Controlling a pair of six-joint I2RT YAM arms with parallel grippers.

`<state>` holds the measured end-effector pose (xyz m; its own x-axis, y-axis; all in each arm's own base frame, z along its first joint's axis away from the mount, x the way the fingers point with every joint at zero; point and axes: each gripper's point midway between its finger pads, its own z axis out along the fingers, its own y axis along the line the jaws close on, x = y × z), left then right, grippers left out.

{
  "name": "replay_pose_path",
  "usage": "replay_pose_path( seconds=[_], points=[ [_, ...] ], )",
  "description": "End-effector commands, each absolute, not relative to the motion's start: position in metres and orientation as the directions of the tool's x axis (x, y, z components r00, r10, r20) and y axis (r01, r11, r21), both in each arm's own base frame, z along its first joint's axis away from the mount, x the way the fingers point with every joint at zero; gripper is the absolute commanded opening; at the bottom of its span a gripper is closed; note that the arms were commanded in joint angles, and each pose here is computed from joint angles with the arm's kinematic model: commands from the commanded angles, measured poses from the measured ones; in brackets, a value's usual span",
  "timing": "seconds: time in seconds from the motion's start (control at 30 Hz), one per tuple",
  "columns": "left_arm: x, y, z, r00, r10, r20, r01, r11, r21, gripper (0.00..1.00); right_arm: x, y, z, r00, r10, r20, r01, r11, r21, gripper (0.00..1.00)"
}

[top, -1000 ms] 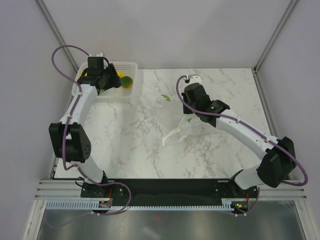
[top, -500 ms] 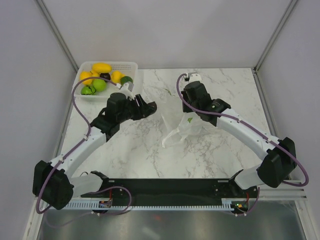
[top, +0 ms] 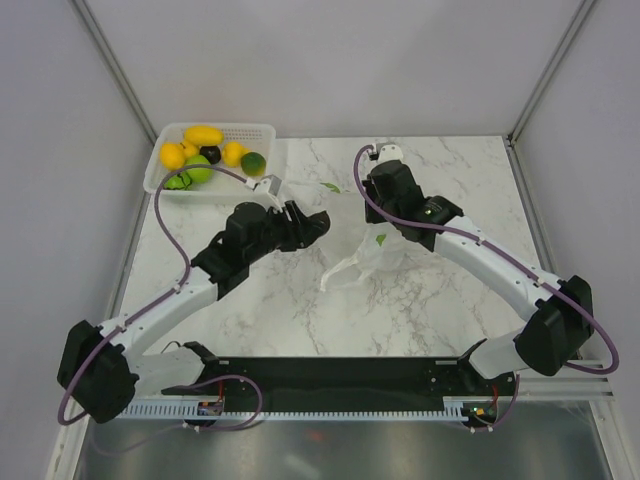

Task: Place the fake fruits into the plastic bag and tie a complex knot
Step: Place the fake fruit in the plastic bag.

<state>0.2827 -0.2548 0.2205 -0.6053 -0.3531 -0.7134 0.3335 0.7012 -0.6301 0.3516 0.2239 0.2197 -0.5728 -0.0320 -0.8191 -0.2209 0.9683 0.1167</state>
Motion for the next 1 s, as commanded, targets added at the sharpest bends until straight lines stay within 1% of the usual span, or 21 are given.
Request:
replay_pose_path(
  seconds=[0.0, 0.07, 0.1, 0.17, 0.2, 0.23, 0.27, 0.3, 0.37, 0.4, 0.43, 0.53, 0.63, 0.73, 0.77, 0.8, 0.83, 0.87, 0.97],
  points=[
    [0.300, -0.278, 0.231, -0.593, -0.369, -0.716, 0.360, 0.673, -0.646, 0.39, 0.353, 0.223, 0.257, -0.507, 0.004, -0.862, -0.237, 0.961, 0.143, 0.00],
    [0.307, -0.293, 0.237, -0.588, -0.370, -0.719, 0.383, 0.655, -0.651, 0.39, 0.354, 0.220, 0.261, -0.498, 0.007, -0.867, -0.224, 0.965, 0.136, 0.00],
    [0.314, -0.302, 0.217, -0.619, -0.346, -0.705, 0.362, 0.671, -0.647, 0.39, 0.354, 0.219, 0.262, -0.495, 0.010, -0.869, -0.219, 0.966, 0.136, 0.00],
    [0.322, -0.324, 0.211, -0.641, -0.319, -0.698, 0.368, 0.671, -0.644, 0.39, 0.354, 0.218, 0.266, -0.487, 0.016, -0.873, -0.216, 0.967, 0.138, 0.00],
    [0.328, -0.338, 0.180, -0.682, -0.278, -0.677, 0.344, 0.694, -0.632, 0.39, 0.354, 0.218, 0.269, -0.483, 0.026, -0.875, -0.213, 0.966, 0.146, 0.00],
    [0.335, -0.347, 0.168, -0.697, -0.263, -0.668, 0.335, 0.704, -0.627, 0.39, 0.354, 0.218, 0.271, -0.481, 0.029, -0.876, -0.213, 0.966, 0.149, 0.00],
    [0.348, -0.361, 0.183, -0.681, -0.274, -0.679, 0.354, 0.688, -0.633, 0.39, 0.354, 0.217, 0.272, -0.479, 0.035, -0.877, -0.208, 0.966, 0.152, 0.00],
    [0.356, -0.369, 0.166, -0.697, -0.259, -0.668, 0.340, 0.701, -0.627, 0.39, 0.354, 0.217, 0.274, -0.477, 0.045, -0.878, -0.201, 0.967, 0.158, 0.00],
    [0.355, -0.374, 0.170, -0.696, -0.257, -0.671, 0.349, 0.695, -0.628, 0.39, 0.355, 0.215, 0.275, -0.474, 0.052, -0.879, -0.189, 0.969, 0.160, 0.00],
    [0.348, -0.373, 0.181, -0.687, -0.261, -0.678, 0.366, 0.682, -0.633, 0.39, 0.355, 0.215, 0.275, -0.473, 0.054, -0.879, -0.187, 0.969, 0.160, 0.00],
    [0.342, -0.370, 0.180, -0.681, -0.251, -0.688, 0.385, 0.677, -0.628, 0.99, 0.354, 0.214, 0.275, -0.471, 0.051, -0.880, -0.185, 0.970, 0.156, 0.00],
    [0.327, -0.355, 0.196, -0.653, -0.231, -0.721, 0.424, 0.677, -0.601, 1.00, 0.355, 0.211, 0.270, -0.473, 0.042, -0.880, -0.173, 0.975, 0.140, 0.00],
    [0.307, -0.343, 0.208, -0.651, -0.204, -0.731, 0.456, 0.665, -0.592, 1.00, 0.356, 0.211, 0.266, -0.481, 0.043, -0.876, -0.167, 0.976, 0.139, 0.00],
    [0.290, -0.328, 0.207, -0.668, -0.165, -0.726, 0.456, 0.680, -0.574, 0.99, 0.357, 0.212, 0.260, -0.491, 0.040, -0.870, -0.162, 0.977, 0.136, 0.00],
    [0.284, -0.320, 0.217, -0.659, -0.169, -0.733, 0.458, 0.683, -0.569, 0.98, 0.357, 0.212, 0.260, -0.491, 0.042, -0.870, -0.161, 0.977, 0.138, 0.00],
    [0.280, -0.308, 0.212, -0.677, -0.161, -0.718, 0.430, 0.706, -0.563, 0.98, 0.357, 0.212, 0.258, -0.494, 0.038, -0.869, -0.161, 0.978, 0.134, 0.00],
    [0.277, -0.299, 0.211, -0.686, -0.169, -0.708, 0.413, 0.710, -0.570, 0.98, 0.357, 0.211, 0.258, -0.494, 0.037, -0.869, -0.158, 0.979, 0.132, 0.00],
    [0.274, -0.287, 0.228, -0.664, -0.200, -0.721, 0.417, 0.700, -0.579, 0.98, 0.357, 0.210, 0.257, -0.495, 0.033, -0.869, -0.156, 0.980, 0.126, 0.00],
    [0.290, -0.244, 0.239, -0.623, -0.281, -0.730, 0.346, 0.737, -0.580, 0.97, 0.357, 0.209, 0.254, -0.496, 0.030, -0.868, -0.155, 0.980, 0.123, 0.00]
  ],
)
